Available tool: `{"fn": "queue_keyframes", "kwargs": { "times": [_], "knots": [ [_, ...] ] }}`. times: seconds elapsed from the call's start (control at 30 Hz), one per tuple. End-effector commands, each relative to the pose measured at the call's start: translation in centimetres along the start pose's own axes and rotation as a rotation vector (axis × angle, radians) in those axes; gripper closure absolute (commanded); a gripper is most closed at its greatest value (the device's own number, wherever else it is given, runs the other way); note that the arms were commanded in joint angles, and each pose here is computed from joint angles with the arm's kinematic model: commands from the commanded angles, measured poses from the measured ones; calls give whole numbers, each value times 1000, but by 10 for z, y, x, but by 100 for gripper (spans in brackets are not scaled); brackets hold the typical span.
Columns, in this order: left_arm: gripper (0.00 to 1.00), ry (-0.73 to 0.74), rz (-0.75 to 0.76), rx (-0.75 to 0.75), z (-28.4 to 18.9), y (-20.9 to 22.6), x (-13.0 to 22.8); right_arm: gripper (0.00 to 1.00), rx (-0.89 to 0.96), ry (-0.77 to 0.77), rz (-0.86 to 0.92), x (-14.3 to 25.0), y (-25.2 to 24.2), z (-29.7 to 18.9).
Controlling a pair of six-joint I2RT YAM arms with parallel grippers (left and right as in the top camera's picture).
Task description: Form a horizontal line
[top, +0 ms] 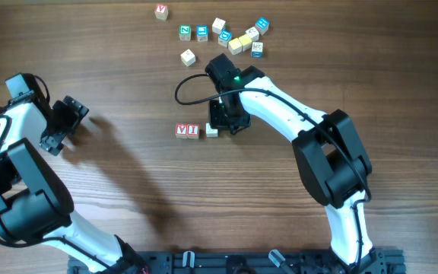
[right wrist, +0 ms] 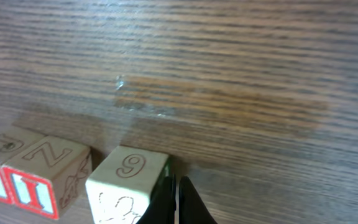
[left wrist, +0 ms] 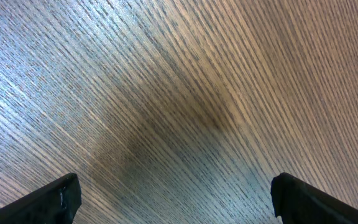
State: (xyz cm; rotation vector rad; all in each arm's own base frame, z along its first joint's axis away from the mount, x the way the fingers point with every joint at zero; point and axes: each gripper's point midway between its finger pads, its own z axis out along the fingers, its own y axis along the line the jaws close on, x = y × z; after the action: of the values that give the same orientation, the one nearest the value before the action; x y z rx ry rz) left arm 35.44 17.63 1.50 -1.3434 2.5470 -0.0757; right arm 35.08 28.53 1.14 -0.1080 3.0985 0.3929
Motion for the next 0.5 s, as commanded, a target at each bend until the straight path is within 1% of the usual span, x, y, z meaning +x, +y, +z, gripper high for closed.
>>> {"fn": "queue_keyframes", "kwargs": {
  "times": [0.0, 0.17, 0.47],
  "knots": [
    [0, 13, -12, -3, 4, 2, 2, 95, -29, 40, -12, 10, 10, 6],
    [0, 13, -12, -3, 4, 2, 2, 95, -28, 46, -32, 16, 16, 8],
    [0, 13, -12, -3, 4, 2, 2, 95, 45, 9, -31, 10, 3, 8]
  ]
}}
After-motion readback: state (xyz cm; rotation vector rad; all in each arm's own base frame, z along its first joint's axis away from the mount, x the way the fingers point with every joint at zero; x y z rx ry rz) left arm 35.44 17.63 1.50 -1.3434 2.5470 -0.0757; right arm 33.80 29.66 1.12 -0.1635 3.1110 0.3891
